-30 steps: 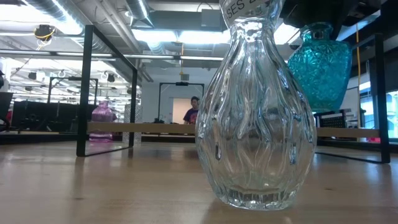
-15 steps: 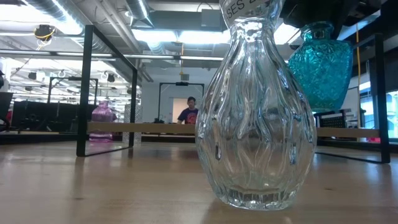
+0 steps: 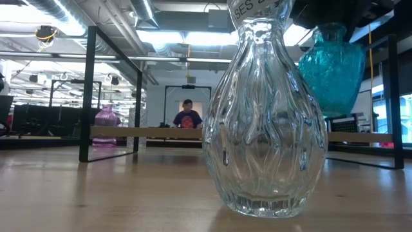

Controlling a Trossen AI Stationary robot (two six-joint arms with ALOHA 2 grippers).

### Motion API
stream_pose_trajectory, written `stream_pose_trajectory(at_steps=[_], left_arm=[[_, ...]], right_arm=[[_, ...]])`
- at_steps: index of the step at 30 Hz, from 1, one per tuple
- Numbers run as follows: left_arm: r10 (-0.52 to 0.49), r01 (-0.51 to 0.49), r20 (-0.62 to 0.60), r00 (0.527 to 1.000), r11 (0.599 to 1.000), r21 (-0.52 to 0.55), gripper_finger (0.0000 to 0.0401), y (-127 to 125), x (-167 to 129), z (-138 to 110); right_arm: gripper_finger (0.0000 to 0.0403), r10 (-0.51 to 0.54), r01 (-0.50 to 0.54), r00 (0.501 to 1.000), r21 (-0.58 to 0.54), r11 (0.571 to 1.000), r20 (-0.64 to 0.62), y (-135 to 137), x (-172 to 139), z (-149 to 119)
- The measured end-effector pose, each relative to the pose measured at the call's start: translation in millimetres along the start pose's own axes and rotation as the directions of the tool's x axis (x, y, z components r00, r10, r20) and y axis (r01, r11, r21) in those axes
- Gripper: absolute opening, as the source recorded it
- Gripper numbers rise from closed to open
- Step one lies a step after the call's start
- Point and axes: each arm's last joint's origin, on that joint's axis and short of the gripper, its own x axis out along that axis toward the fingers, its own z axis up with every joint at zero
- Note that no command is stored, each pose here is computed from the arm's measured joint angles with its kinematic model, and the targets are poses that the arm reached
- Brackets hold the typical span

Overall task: Sort vases onto shelf
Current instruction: Put the blue vase on the shelf

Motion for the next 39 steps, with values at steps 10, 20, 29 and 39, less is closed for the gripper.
stream_pose_trajectory(at_steps=[10, 20, 29, 39], left_arm=[[-0.001, 0.001, 0.0, 1.0, 1.0, 0.0, 0.0105, 0, 0, 0], [0.0, 0.0, 0.001, 1.0, 1.0, 0.023, 0.0105, 0, 0, 0], [0.0, 0.0, 0.001, 1.0, 1.0, 0.025, 0.0105, 0, 0, 0], [0.0, 0.0, 0.003, 1.0, 1.0, 0.025, 0.0105, 0, 0, 0]], right_arm=[[0.0156, -0.003, 0.003, 1.0, 0.0, 1.0, 0.0, 0, 0, 0], [0.0128, -0.001, 0.001, 0.999, -0.012, 1.0, -0.036, 0, -3, -2], [0.0106, -0.027, 0.025, 0.999, -0.057, 0.998, -0.03, 0, 0, -1], [0.0105, -0.094, 0.093, 0.996, -0.098, 0.991, -0.006, 2, 9, 1]])
